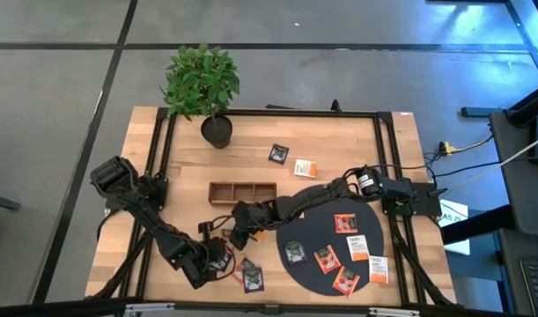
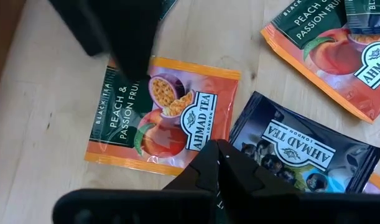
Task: Pick & Place Tea
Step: Put the orange tea bag into the right section of the wooden organizer
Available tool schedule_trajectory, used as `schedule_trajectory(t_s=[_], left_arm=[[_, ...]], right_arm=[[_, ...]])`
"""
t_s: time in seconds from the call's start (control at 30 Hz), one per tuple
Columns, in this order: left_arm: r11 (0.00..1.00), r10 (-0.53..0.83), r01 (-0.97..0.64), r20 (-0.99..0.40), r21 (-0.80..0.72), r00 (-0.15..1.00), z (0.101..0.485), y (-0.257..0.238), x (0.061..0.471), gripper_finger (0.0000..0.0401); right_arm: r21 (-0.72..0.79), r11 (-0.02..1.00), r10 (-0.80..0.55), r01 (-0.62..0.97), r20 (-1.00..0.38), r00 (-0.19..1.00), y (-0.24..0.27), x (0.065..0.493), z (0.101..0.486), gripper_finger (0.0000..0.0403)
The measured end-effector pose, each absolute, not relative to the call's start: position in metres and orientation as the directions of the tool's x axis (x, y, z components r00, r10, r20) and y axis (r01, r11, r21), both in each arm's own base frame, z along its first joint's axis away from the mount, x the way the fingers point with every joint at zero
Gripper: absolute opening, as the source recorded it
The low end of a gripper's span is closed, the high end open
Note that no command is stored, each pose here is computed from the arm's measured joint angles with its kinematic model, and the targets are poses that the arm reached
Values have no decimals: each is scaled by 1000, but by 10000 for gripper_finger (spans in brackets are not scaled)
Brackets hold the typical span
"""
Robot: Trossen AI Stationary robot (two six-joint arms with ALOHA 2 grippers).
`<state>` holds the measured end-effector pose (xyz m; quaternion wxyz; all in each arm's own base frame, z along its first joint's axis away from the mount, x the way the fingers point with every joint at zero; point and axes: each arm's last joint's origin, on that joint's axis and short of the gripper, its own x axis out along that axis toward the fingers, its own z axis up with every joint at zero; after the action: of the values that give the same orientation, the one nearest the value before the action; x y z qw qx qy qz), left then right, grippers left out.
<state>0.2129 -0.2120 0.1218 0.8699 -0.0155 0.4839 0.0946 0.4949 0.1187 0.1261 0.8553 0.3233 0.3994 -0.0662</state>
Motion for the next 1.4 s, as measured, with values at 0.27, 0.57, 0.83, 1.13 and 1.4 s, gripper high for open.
schedule_trajectory(t_s=[0.27,0.57,0.83,1.13,1.4], left_arm=[[982,154,-176,-841,72,519,122,-213,212,2],[980,165,-180,-834,80,527,121,-213,212,1],[980,168,-181,-832,82,529,121,-213,212,2],[979,176,-185,-827,89,534,121,-212,212,2],[978,173,-192,-827,80,535,123,-212,211,4]], right_arm=[[532,763,183,368,-723,666,120,495,123,242],[530,776,195,343,-718,668,122,496,123,181],[532,776,194,339,-712,674,122,496,124,110],[549,756,191,357,-706,682,122,498,118,66],[522,778,183,350,-721,668,121,497,114,7]])
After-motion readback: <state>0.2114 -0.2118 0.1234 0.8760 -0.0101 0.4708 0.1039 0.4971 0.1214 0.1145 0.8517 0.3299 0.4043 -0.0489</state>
